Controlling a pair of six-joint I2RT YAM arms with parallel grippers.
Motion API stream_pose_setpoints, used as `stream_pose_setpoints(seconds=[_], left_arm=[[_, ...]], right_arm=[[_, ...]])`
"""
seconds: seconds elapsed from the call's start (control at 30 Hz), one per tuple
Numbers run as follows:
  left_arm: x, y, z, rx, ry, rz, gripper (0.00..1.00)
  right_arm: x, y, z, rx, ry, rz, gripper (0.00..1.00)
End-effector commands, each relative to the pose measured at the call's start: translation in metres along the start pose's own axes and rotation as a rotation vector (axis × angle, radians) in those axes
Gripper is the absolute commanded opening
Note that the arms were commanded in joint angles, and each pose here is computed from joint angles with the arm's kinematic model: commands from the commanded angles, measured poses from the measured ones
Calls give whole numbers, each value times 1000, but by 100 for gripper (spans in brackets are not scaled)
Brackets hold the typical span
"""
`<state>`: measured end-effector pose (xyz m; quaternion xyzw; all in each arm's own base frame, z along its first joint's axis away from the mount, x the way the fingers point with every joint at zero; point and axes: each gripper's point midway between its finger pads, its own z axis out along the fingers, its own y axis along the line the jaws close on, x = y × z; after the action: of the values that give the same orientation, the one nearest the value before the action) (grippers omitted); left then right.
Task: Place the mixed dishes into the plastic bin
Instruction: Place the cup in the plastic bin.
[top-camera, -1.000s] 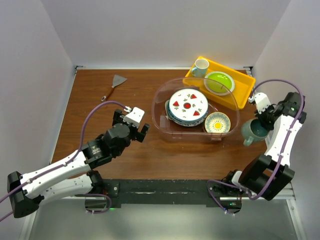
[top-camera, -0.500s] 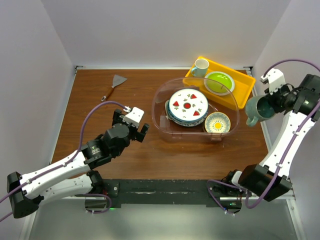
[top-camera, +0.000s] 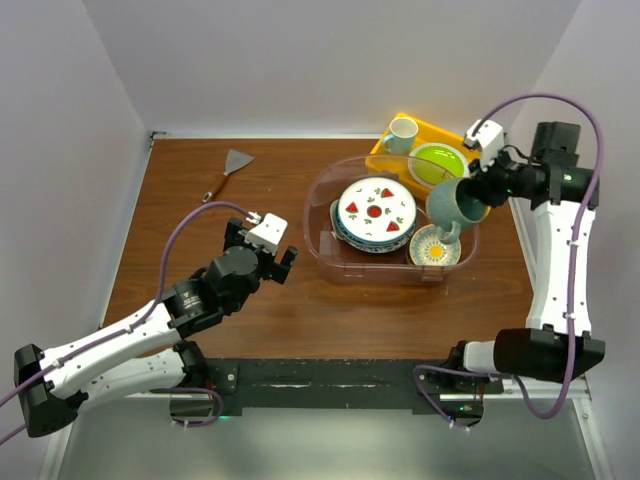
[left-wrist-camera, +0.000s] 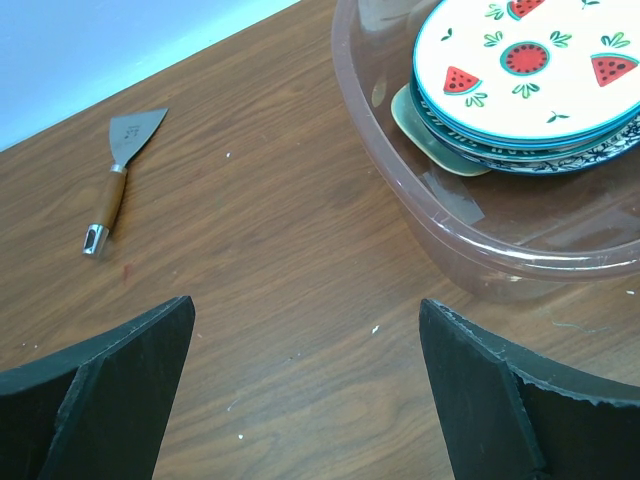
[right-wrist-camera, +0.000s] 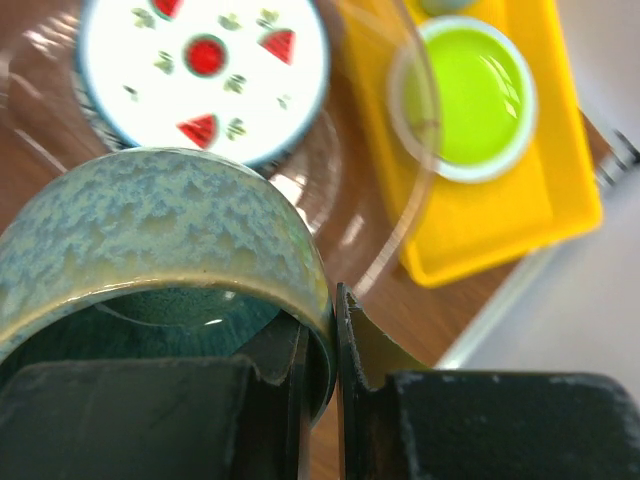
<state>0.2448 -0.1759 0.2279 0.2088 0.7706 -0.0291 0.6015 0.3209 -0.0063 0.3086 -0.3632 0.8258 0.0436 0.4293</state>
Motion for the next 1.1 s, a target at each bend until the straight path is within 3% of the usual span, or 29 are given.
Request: stream_pose_setpoints(seconds=[0.0,0.37,1.07], left_arm=[[-1,4,1,-14,-12,5,100],[2,7,4,-33,-5,13,100],[4,9,6,-39,1,14,100]], right_arm=[[-60,20,4,-71,-164,-16,0],[-81,70,65,-199,-116,-79,0],[-59,55,198,-84,170,-121,4]])
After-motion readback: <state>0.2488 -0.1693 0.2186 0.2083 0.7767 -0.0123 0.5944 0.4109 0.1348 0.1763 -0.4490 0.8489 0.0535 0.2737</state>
